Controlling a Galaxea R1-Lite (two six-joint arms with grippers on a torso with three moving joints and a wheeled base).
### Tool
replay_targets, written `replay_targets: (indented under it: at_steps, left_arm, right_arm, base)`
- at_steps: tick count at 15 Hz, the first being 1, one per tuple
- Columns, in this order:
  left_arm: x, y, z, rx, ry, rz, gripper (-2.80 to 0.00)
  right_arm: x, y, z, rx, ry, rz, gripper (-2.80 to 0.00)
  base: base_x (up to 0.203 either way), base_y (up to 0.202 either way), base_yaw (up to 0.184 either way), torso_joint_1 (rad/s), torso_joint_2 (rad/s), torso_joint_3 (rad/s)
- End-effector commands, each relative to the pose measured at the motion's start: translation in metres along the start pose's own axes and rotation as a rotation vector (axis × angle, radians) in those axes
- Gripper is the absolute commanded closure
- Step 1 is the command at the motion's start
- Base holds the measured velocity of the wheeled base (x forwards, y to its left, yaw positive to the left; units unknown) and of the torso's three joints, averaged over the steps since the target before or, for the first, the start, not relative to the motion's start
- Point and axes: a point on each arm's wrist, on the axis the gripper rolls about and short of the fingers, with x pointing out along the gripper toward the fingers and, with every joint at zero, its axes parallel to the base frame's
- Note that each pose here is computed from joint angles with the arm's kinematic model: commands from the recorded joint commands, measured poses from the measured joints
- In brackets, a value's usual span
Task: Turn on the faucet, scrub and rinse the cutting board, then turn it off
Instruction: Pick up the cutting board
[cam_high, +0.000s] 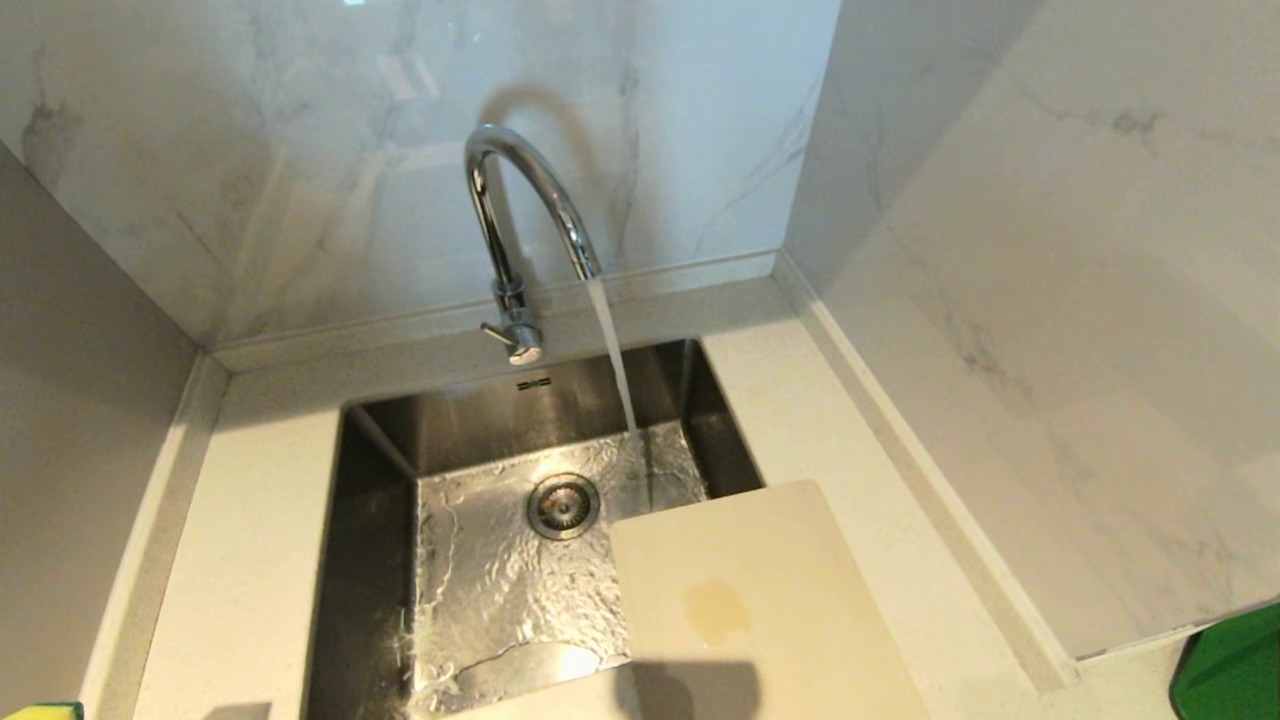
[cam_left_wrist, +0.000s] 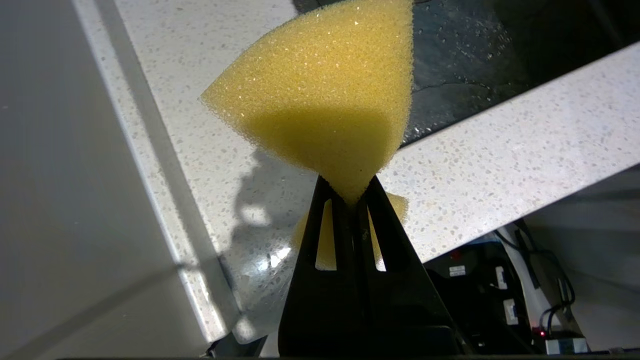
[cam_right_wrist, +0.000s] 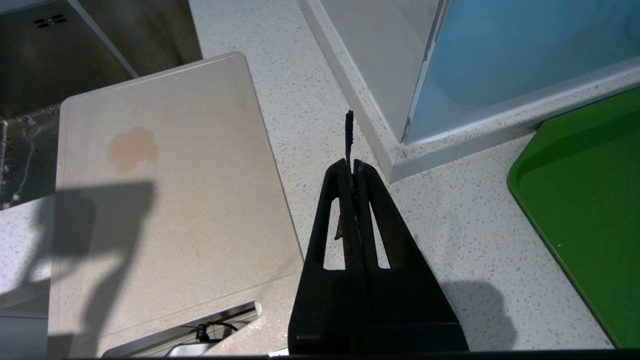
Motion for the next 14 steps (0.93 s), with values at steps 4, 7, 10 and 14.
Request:
replay_targets:
  at_steps: [4, 7, 10, 14]
  left_arm:
    - [-0.009, 0.001, -0.010, -0.049, -0.029, 0.143, 0.00]
    - [-0.021, -0.002, -0.018, -0.039, -0.111, 0.156, 0.00]
    - [-0.030, -0.004, -0.023, -0.025, -0.237, 0.157, 0.00]
    - [-0.037, -0.005, -0.028, -0.016, -0.370, 0.169, 0.00]
  right_arm:
    - [0.000, 0.000, 0.000, 0.000, 0.000, 0.000, 0.00]
    - [0.000, 0.000, 0.000, 0.000, 0.000, 0.000, 0.00]
    - [0.000, 0.000, 0.000, 0.000, 0.000, 0.000, 0.00]
    - [0.000, 0.000, 0.000, 0.000, 0.000, 0.000, 0.00]
  base:
    - [0.000, 0.000, 0.000, 0.000, 0.00, 0.000]
    - [0.000, 0.000, 0.000, 0.000, 0.00, 0.000]
    - [0.000, 0.000, 0.000, 0.000, 0.00, 0.000]
    - [0.000, 0.000, 0.000, 0.000, 0.00, 0.000]
